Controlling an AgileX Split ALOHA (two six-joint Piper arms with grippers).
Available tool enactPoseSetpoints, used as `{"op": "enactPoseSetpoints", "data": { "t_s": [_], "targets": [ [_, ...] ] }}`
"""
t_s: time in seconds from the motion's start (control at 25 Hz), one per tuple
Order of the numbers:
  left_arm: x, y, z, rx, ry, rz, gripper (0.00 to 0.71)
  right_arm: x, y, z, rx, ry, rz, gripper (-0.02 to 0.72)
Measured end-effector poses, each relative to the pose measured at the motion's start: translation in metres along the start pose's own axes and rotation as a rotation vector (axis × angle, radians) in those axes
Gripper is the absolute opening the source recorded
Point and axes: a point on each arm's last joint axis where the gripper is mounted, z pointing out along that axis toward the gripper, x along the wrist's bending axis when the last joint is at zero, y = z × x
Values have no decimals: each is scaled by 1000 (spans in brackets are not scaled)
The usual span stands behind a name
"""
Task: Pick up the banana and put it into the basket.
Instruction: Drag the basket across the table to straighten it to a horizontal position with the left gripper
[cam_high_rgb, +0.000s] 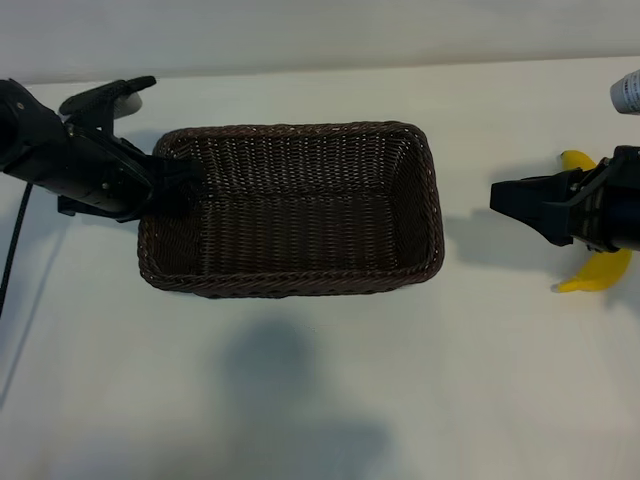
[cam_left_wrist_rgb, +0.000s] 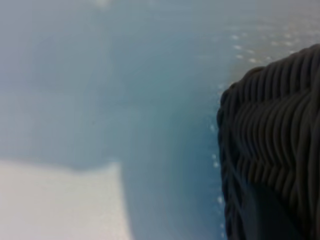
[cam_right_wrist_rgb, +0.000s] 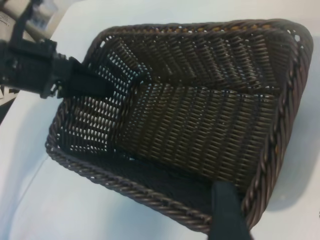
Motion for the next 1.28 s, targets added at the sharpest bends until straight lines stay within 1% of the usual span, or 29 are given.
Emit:
{"op": "enactPoseSetpoints", "data": {
  "t_s": [0.56,0.64,0.72,0.92,1.04,1.2,1.28],
  "targets": [
    [0,-1,1,14,-6,-9,159,0,0,0,0,0,1,446],
    [0,-2,1,18,-8,-9,173,0,0,0,0,0,1,446],
    [0,-2,1,20,-10,-9,212,0,0,0,0,0,1,446],
    [-1,-3,1,34,-19,-21,380,0,0,0,0,0,1,446],
    [-2,-3,1,36,-21,-21,464,0,0,0,0,0,1,446],
    [-2,-3,1,35,-20,-19,554,0,0,0,0,0,1,446],
    [-1,-3,1,40,-14,-11,577,0,0,0,0,0,1,446]
  ]
}}
